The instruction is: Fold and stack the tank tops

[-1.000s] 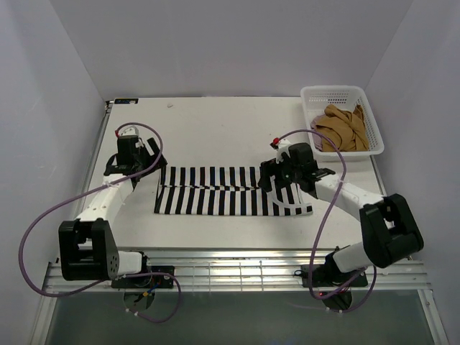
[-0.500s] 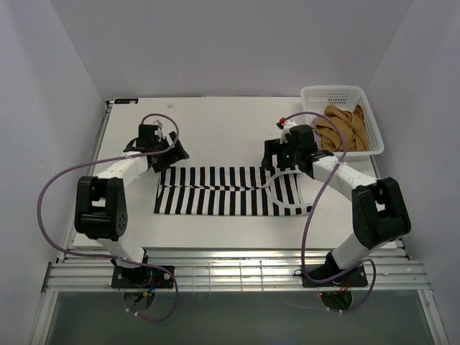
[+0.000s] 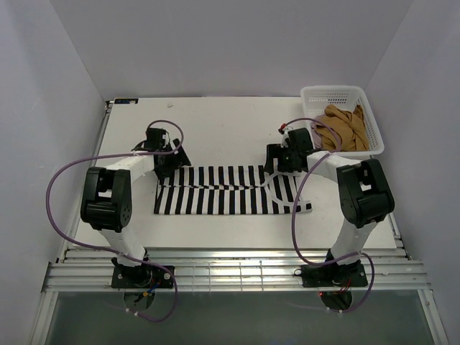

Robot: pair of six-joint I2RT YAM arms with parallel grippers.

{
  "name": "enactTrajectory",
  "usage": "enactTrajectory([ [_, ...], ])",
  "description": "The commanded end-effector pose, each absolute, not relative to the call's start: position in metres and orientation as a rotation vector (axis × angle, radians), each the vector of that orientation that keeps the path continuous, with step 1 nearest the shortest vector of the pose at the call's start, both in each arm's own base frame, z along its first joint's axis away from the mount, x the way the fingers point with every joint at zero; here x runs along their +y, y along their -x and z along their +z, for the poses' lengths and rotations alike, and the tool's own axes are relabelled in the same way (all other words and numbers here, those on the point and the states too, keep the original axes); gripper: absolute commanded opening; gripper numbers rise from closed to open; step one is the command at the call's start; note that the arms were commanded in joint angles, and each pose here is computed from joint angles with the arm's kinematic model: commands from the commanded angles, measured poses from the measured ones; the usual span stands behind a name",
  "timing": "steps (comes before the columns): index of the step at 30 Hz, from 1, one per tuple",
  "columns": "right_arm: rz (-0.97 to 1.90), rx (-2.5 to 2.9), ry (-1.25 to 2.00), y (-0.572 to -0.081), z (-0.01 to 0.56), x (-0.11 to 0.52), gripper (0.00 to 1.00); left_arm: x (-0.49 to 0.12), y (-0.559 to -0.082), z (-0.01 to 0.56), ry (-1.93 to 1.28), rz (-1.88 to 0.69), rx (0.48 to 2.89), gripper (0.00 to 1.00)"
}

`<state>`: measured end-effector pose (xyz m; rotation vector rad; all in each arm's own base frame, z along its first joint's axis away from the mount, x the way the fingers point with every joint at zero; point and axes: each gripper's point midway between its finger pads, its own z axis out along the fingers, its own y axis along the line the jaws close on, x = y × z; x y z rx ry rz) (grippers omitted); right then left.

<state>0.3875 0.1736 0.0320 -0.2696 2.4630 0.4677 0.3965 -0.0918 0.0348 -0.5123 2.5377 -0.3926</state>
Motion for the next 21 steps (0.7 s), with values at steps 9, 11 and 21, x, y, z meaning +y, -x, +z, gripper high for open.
enactTrajectory([
  [9, 0.724, 2.492, 0.331, -0.426, 0.015, 0.232, 0.9, -0.06, -0.296, 0.019, 1.014, -0.175, 2.612, 0.98],
  [11, 0.776, 2.467, 0.354, -0.449, 0.017, 0.254, 0.9, -0.072, -0.277, 0.024, 1.133, -0.256, 2.591, 0.98],
  [21, 0.95, 2.35, 0.45, -0.515, 0.03, 0.355, 0.9, -0.093, -0.206, 0.02, 1.362, -0.32, 2.519, 0.98],
])
